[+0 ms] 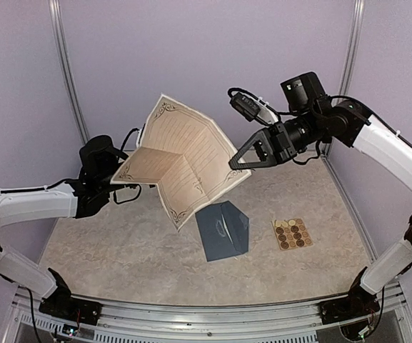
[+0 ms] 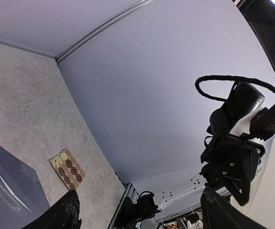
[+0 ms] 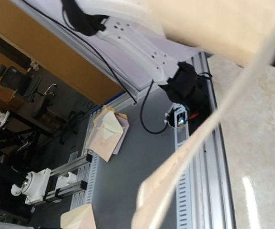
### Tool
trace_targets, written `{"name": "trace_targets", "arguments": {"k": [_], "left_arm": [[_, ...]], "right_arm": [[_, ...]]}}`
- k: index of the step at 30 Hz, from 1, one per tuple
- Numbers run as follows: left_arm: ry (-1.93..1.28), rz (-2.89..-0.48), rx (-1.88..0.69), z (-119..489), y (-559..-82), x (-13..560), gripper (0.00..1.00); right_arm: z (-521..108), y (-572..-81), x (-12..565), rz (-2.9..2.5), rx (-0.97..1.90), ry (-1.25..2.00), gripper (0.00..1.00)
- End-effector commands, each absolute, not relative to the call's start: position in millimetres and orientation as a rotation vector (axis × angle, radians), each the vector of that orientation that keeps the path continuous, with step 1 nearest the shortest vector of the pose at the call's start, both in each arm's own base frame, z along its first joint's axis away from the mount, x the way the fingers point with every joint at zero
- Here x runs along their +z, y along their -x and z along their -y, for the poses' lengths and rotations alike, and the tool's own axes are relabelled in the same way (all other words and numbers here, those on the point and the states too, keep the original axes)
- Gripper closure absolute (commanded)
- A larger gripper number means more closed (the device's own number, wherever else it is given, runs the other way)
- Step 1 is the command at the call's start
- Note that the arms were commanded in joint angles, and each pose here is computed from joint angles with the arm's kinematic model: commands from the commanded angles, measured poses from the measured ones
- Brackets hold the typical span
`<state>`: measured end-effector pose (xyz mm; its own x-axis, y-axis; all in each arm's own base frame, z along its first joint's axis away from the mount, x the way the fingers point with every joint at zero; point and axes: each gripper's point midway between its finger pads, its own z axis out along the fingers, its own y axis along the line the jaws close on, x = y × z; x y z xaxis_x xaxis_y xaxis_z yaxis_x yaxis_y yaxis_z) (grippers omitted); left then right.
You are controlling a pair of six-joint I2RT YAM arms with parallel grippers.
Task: Place the letter into the envelope and seal it
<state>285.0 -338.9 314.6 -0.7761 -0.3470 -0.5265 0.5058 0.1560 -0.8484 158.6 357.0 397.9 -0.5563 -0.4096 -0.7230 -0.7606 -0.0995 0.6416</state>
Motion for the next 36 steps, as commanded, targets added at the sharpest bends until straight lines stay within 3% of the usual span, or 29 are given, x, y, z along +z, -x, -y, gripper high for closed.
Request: {"name": "trace_targets", "arguments": {"k": [1, 11, 15, 21, 29, 36], "left_arm": [[-0.237, -1.705, -1.771, 341.4, -261.4, 337.6, 0.18], [-0.313, -1.683, -1.826, 345.0, -238.4, 351.0, 0.19], [-0.352, -1.680, -1.845, 347.6, -231.6, 354.0, 0.25], [-0.313, -1.738, -1.768, 346.3, -240.7, 341.3, 0.26], [-0.352, -1.717, -1.799, 360.7, -233.8, 357.5, 0.40], [-0.328, -1.777, -1.785, 377.9, -230.4, 341.2, 0.44]], "right_arm": [[-357.6, -167.9, 381.2, -1.950, 1.660, 1.265, 1.00], [-360.6, -173.7, 373.0, -1.977, 1.659, 1.256, 1.00], [-361.6, -175.4, 371.1, -1.980, 1.668, 1.257, 1.00], [-363.7, -173.5, 378.1, -1.939, 1.705, 1.275, 1.00], [-374.7, -191.6, 369.0, -1.980, 1.679, 1.210, 1.00], [-379.4, -190.7, 395.8, -1.836, 1.762, 1.197, 1.00]]}}
